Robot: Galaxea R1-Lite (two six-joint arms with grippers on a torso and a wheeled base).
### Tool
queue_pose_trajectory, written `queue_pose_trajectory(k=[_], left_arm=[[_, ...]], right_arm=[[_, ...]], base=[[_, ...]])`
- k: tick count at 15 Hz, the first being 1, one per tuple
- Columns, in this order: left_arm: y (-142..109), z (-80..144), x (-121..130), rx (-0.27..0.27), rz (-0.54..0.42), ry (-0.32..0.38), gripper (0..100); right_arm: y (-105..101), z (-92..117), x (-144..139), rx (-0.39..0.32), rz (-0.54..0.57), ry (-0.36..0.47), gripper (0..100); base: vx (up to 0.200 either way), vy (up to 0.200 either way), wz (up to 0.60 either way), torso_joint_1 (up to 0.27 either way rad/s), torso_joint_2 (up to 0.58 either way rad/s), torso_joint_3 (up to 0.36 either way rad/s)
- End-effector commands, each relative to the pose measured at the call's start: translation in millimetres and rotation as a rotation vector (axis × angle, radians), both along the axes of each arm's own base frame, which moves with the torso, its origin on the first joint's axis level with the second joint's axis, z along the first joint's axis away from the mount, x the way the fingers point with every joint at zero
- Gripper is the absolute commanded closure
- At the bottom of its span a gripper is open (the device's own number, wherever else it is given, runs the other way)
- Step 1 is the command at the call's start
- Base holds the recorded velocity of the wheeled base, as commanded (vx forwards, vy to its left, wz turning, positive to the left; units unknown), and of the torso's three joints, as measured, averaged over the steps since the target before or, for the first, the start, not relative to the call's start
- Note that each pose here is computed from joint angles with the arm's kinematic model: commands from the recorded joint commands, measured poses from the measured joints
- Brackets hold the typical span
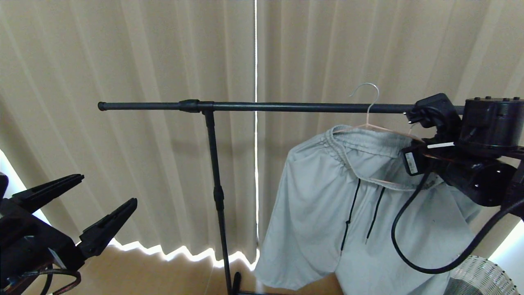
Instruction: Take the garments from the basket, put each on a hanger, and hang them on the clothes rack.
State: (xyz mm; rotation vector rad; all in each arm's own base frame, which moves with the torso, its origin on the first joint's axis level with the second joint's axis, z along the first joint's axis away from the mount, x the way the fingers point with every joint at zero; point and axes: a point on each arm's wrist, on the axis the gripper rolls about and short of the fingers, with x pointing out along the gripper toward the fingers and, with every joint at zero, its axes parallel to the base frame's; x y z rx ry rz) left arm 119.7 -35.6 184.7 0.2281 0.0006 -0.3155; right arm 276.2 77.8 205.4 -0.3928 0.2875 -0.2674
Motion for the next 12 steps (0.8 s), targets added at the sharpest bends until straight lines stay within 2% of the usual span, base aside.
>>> queue_pose_trajectory(k=[1,6,8,12], left_arm=[[0.2,0.4,-0.7,-0.001,0.0,-0.004,0],[0.4,-1.5,-1.5,0.002,0.0,0.002,0],[0.5,-1.3,-1.8,0.002,0.0,0.0,0],[1.0,-0.2,-2.7,0.0,0.001,-0.007,0]], right_arm=[[6.1,-16.7,20.0,-0.028,-0.032,0.049,100],[11.4,-23.5,36.0,-0.051,-0.077,0.06,100],[13.3,-23.6,35.4,-0.052,-0.071,0.061,100],[33.3,-24.1,29.1,-0.057,-0.008,0.061,100]], base=[[0.0,0.0,0.0,0.0,0.0,0.0],[0.0,0.0,0.0,0.0,0.0,0.0],[0.0,0.0,0.0,0.0,0.0,0.0],[0.0,0.0,0.0,0.0,0.0,0.0]])
